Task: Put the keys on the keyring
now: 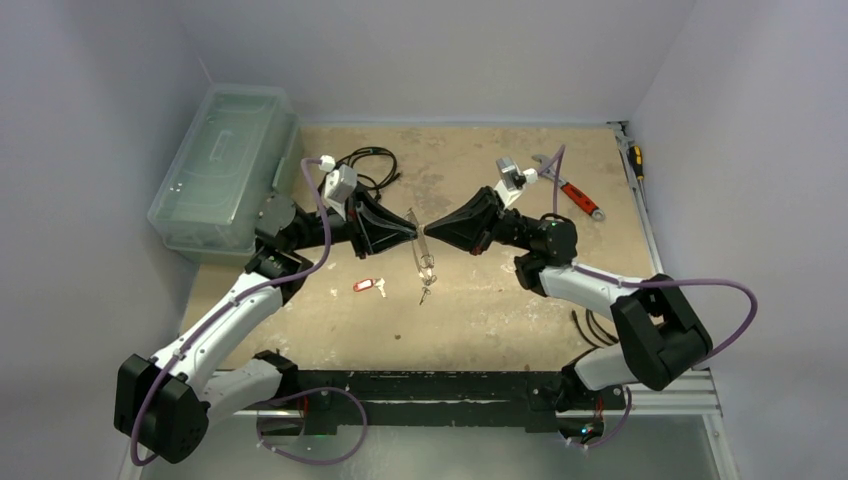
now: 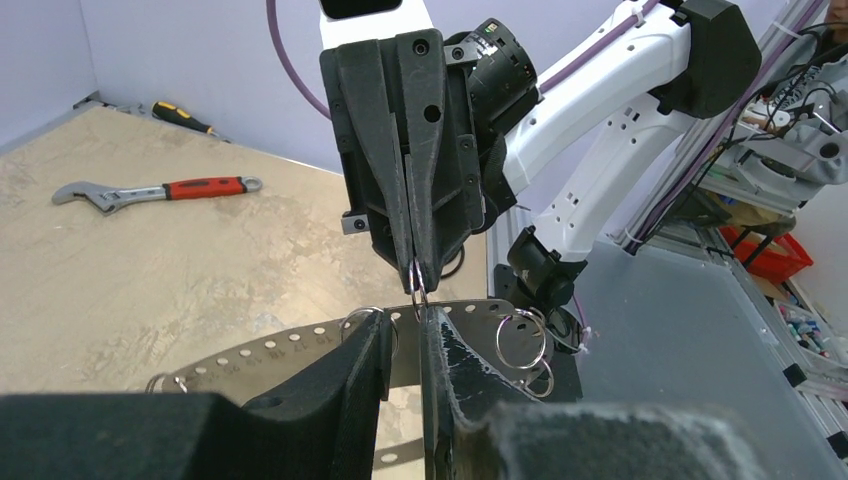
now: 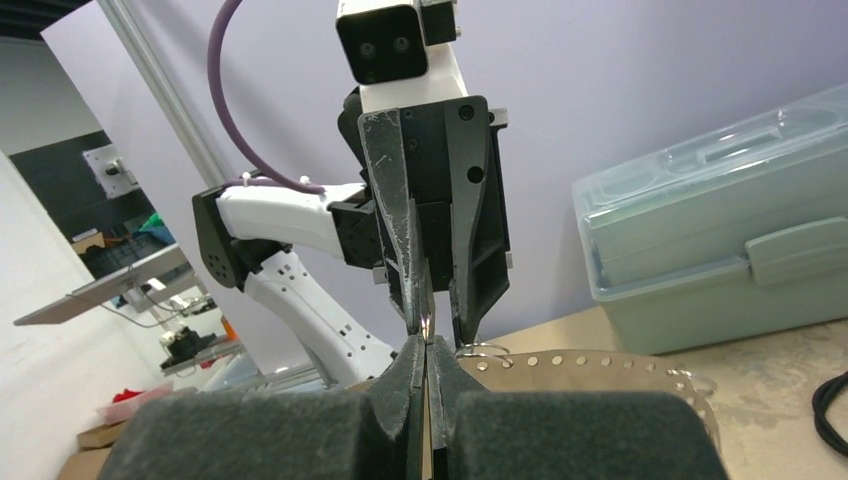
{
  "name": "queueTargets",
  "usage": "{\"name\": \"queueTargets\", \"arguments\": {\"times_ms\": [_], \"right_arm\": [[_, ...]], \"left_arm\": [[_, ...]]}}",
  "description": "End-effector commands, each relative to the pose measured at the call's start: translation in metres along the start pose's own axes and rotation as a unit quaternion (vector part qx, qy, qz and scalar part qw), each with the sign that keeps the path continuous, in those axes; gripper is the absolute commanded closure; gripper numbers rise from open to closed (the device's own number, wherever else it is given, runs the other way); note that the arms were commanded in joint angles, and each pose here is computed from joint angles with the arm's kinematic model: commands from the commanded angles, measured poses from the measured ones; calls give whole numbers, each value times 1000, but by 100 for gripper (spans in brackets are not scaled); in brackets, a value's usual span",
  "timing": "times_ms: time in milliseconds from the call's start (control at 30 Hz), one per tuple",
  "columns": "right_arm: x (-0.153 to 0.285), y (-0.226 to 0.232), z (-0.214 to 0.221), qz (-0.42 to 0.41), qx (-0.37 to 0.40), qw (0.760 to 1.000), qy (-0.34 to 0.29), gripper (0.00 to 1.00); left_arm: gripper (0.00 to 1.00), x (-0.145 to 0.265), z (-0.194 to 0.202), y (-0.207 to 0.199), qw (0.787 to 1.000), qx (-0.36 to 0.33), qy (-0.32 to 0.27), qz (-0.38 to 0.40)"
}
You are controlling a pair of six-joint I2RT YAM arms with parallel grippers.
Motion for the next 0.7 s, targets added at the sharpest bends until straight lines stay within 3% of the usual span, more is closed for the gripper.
{"name": "queueTargets", "arguments": {"times_ms": [0, 667], "right_arm": [[-11, 14, -26, -34, 83, 995, -52, 100], [-11, 2, -19, 26, 80, 996, -35, 100]], "left_arm": [[82, -3, -1, -2, 1000, -8, -3, 10], [77, -1, -2, -7, 1000, -22, -16, 10]]}}
Point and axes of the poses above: each gripper's point midway between its finger pads, its own x axis back along the fingers, its own y axis along the line the jaws close on, z = x × y, the point moved 10 cm from there along x, back along the fingers, and after that the axes turned 12 degrees about x, right-handed, at the moved point
